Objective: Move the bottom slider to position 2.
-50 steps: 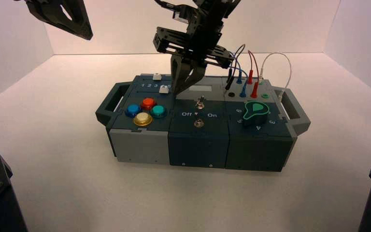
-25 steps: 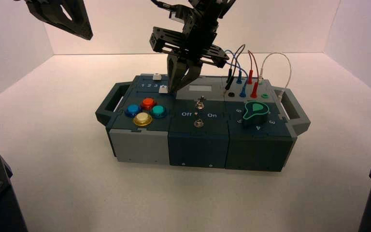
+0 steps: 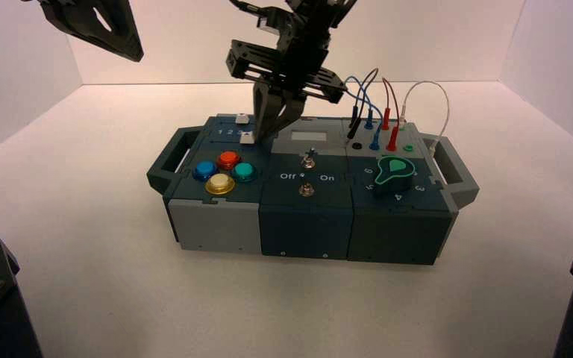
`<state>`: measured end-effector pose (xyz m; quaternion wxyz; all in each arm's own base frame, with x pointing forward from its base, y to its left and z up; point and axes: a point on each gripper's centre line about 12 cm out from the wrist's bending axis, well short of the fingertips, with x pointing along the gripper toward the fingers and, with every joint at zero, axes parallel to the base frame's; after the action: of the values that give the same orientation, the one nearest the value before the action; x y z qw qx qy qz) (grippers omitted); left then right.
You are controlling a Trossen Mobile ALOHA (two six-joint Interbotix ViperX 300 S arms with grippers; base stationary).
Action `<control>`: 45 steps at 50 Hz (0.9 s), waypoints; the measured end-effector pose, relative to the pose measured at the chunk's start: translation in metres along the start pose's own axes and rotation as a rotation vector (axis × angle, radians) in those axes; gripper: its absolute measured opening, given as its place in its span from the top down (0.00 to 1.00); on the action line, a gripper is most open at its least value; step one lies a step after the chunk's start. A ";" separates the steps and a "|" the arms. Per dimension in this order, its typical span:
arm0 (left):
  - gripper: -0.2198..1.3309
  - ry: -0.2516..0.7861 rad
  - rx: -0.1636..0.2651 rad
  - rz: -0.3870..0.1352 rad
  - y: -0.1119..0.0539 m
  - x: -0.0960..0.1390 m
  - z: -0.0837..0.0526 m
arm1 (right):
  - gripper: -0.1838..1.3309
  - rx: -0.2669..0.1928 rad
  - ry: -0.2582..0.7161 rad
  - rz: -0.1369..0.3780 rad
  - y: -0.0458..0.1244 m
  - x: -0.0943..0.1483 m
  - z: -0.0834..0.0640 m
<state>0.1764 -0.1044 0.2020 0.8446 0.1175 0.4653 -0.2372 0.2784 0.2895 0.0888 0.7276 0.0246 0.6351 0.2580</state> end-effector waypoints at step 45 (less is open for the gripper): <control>0.95 0.005 0.000 0.000 0.000 0.000 0.000 | 0.98 -0.015 0.012 0.016 0.013 0.007 0.006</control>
<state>0.1762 -0.1044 0.2015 0.8436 0.1180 0.4673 -0.2369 0.2799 0.3054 0.0881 0.7218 0.0229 0.6374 0.2687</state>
